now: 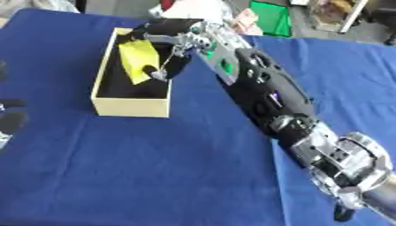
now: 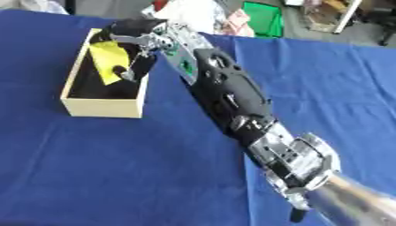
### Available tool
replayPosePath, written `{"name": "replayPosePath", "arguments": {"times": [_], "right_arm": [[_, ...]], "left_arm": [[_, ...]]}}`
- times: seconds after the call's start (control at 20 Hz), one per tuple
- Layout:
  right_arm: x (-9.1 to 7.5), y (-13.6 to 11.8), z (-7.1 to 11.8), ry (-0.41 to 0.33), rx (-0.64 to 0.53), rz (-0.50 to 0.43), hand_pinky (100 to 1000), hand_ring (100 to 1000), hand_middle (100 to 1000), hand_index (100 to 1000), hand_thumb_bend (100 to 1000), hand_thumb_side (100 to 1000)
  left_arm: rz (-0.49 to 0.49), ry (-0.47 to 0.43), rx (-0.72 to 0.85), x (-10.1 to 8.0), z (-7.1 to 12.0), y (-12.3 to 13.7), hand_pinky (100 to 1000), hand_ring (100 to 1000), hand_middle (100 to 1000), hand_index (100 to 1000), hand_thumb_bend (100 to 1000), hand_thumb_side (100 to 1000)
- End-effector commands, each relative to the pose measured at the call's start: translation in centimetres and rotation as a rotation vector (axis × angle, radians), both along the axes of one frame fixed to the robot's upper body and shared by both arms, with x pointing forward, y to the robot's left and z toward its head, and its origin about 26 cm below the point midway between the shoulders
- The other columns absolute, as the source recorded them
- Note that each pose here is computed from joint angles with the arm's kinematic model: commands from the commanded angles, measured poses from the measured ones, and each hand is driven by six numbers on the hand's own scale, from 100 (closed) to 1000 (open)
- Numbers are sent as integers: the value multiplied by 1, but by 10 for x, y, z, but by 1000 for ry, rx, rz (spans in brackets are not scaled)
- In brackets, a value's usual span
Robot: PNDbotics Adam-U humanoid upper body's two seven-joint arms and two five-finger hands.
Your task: Pick up objects on the table and place them in the box.
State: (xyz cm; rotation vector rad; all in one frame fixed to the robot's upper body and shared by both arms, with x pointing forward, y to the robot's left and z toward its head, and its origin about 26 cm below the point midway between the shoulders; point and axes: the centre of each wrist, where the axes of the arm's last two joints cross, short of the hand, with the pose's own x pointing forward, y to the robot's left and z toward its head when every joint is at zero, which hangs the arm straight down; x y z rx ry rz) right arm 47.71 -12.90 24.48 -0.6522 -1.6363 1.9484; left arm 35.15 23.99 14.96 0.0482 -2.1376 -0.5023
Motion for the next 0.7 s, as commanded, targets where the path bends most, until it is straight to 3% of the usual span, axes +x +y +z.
{"name": "replayPosePath", "arguments": {"times": [0.05,0.3,0.55,0.6,0.7], "right_arm": [[0,-2,12,-31,8,-6,944,1000,1000,1000,100,294],[-2,-5,20,-42,46,7,947,1000,1000,1000,100,286],[-11,-23,45,-97,143,36,930,1000,1000,1000,100,181],[-14,-31,53,-122,175,41,923,1000,994,1000,100,105],[-22,-49,65,-165,252,48,908,1000,975,1000,100,100]], "left_arm": [[-4,-23,-3,0,8,0,718,1000,934,943,749,595],[-1,-22,-4,0,7,1,718,1000,933,943,749,596],[16,-18,-5,-1,5,4,718,1000,932,942,747,596],[21,-16,-6,-1,5,5,718,1000,932,942,747,595],[31,-14,-7,-2,4,7,718,1000,932,942,746,595]]}}
